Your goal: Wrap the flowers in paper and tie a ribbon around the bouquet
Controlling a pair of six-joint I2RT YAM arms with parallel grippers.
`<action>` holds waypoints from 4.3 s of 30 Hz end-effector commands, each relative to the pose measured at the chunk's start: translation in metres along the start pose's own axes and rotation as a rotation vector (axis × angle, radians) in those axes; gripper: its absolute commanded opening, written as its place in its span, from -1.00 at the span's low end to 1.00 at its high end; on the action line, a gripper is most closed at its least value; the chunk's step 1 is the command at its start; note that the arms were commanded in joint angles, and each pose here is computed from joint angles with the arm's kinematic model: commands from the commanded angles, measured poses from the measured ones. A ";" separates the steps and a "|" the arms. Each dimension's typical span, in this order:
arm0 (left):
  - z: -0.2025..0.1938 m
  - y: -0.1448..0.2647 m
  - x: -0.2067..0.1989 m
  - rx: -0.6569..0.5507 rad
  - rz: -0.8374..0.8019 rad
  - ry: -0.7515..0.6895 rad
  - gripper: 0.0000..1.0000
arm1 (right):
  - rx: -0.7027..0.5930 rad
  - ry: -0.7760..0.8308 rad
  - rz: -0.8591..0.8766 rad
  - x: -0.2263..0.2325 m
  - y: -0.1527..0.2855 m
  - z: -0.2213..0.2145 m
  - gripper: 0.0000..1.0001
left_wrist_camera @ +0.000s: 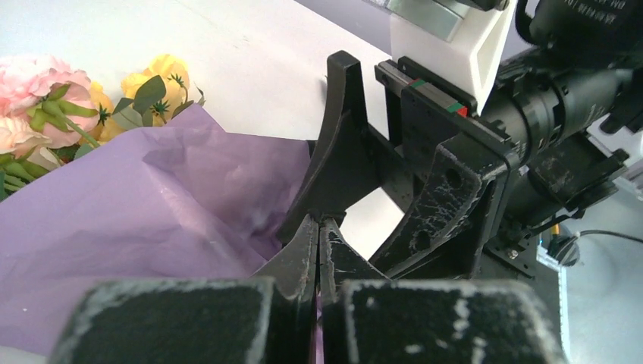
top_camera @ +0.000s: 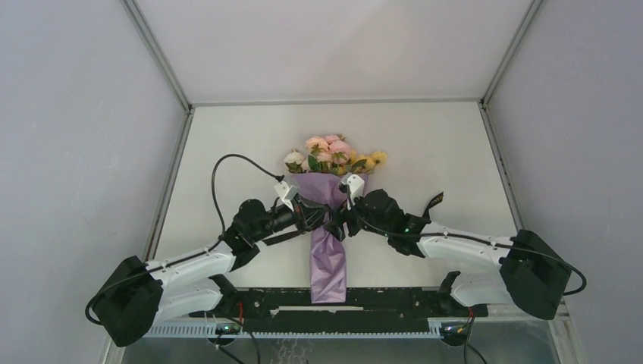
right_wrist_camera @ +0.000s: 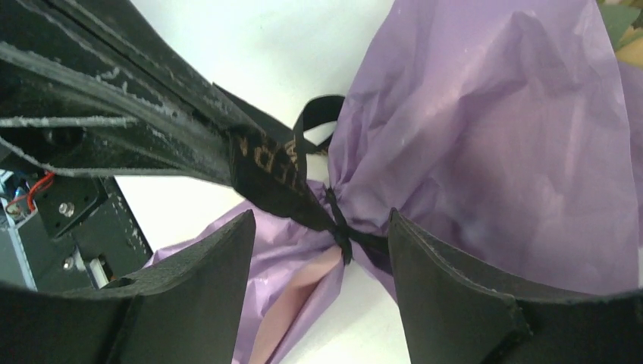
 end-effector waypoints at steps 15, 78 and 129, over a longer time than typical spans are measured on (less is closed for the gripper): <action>0.019 -0.001 0.009 -0.116 0.107 0.116 -1.00 | -0.118 -0.109 0.203 0.034 -0.038 0.012 -0.59; -0.003 -0.026 -0.009 0.098 -0.739 -1.345 -0.83 | 0.055 0.178 0.381 -0.001 0.004 -0.012 -1.00; -0.024 -0.003 -0.011 0.171 -0.548 -1.000 -1.00 | -0.144 -0.642 -0.512 -0.135 0.202 0.078 -1.00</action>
Point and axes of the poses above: each gripper's point midway between its finger pads, its own y axis back along the fingers, its own x axis along the line the jaws close on, z = x × y, the point moved 2 cm from there along y, back along the fingers, and after that the axes turned 7 degrees about -y, right-handed, at the moved point
